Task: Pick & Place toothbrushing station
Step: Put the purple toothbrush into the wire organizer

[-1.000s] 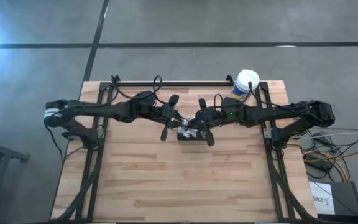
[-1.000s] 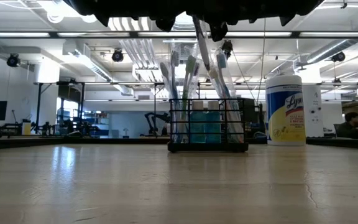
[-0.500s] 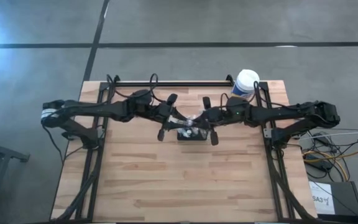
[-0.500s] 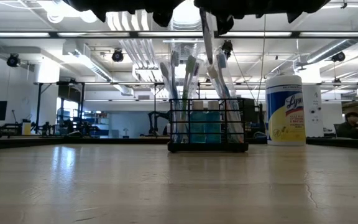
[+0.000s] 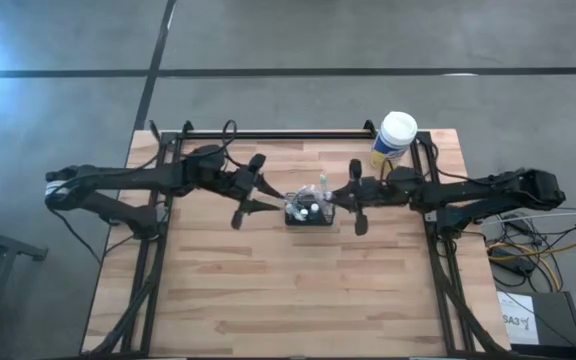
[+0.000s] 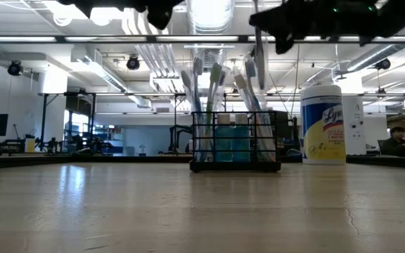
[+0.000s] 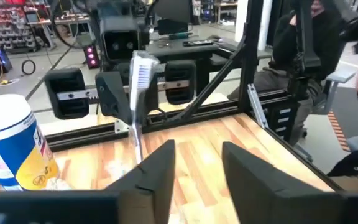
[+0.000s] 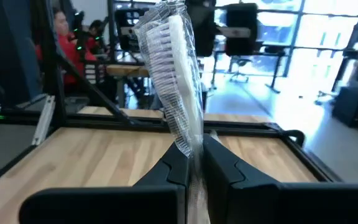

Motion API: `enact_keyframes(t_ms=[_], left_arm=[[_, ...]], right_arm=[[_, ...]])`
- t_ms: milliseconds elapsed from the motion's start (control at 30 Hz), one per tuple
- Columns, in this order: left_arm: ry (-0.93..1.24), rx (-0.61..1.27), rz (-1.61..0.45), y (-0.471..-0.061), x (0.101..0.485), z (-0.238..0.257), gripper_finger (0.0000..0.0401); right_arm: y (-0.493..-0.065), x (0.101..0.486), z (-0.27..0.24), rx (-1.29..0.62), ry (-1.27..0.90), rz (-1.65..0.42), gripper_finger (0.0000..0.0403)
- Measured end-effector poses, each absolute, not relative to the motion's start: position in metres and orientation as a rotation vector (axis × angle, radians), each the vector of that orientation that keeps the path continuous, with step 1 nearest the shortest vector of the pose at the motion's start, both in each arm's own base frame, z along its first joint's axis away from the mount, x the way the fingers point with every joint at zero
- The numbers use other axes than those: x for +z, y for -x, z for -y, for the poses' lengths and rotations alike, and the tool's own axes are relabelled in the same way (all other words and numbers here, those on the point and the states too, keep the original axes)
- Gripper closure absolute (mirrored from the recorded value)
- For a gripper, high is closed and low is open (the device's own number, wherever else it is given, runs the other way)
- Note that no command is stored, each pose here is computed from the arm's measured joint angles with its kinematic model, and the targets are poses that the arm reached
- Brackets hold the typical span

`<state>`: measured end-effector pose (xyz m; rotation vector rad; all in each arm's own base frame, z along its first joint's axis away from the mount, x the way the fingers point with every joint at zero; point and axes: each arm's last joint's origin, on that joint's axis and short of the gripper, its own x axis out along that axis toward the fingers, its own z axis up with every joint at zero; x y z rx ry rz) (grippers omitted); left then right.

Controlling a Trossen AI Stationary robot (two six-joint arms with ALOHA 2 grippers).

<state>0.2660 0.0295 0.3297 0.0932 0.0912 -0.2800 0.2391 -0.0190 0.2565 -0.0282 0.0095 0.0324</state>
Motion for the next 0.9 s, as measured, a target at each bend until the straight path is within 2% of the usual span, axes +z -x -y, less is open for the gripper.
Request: enact_keyframes(t_ms=[267, 600, 900], left_arm=[[-0.12, -0.275, -0.044, -0.23, 0.323, -0.024, 0.039], [-0.138, -0.26, 0.05, -0.202, 0.311, -0.02, 0.0393], [-0.134, -0.234, 0.058, -0.195, 0.31, -0.019, 0.0388]], right_arm=[[-0.221, 0.226, 0.019, -0.041, 0.017, 0.067, 0.0389], [-0.227, 0.198, 0.021, -0.127, -0.007, 0.028, 0.039], [-0.241, 0.172, 0.019, -0.161, -0.021, -0.006, 0.039]])
